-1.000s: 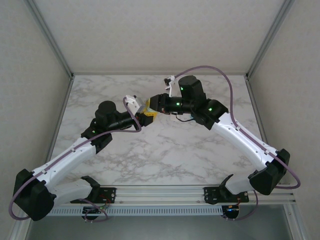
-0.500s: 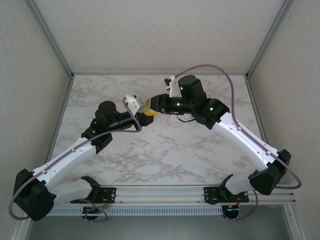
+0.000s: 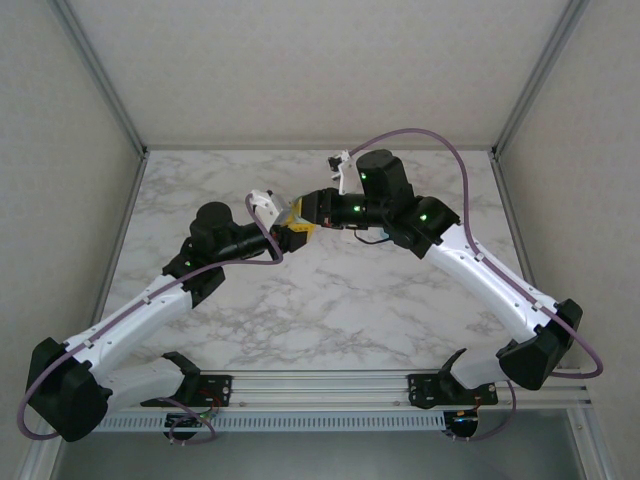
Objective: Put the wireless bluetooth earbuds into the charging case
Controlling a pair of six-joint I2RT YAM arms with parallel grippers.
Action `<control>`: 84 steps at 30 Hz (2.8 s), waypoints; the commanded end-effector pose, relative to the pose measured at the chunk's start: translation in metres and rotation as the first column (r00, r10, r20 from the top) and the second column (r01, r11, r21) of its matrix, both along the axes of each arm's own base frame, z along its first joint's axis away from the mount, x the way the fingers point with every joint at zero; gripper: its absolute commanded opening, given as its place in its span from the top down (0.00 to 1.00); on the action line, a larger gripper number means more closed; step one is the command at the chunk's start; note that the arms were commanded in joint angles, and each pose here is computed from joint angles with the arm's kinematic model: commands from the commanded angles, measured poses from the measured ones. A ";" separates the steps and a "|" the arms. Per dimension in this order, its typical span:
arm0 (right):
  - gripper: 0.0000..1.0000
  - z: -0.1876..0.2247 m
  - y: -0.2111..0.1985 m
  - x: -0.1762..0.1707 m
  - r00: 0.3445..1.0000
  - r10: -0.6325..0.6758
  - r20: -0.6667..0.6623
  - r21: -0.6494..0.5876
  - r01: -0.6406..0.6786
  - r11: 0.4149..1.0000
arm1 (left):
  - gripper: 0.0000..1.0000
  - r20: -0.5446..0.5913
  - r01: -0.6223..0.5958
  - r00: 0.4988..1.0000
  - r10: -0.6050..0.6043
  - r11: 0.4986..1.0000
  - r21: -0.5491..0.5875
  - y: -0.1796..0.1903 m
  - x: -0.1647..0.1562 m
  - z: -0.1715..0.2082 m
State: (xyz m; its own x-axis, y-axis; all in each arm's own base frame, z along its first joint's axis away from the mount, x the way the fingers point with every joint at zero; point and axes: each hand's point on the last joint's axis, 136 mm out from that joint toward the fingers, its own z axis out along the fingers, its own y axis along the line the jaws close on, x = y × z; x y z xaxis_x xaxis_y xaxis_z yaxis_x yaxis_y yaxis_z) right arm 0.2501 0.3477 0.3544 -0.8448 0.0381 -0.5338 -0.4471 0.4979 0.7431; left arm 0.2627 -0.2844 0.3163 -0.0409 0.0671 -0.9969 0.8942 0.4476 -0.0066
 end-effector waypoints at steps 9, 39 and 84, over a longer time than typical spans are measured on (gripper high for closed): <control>0.73 -0.002 0.003 -0.002 1.000 0.011 0.001 -0.039 -0.011 0.999 | 0.81 0.064 0.013 0.998 -0.009 0.998 -0.067 -0.002 -0.003 0.029; 0.70 0.017 -0.001 -0.009 0.998 0.037 0.048 -0.035 -0.035 0.999 | 0.81 0.068 0.006 0.998 -0.001 0.998 -0.061 -0.001 -0.003 0.029; 0.71 0.026 -0.012 0.012 0.992 -0.085 0.088 -0.082 0.092 0.992 | 0.81 0.079 0.014 0.997 -0.009 0.998 -0.053 -0.001 -0.005 0.028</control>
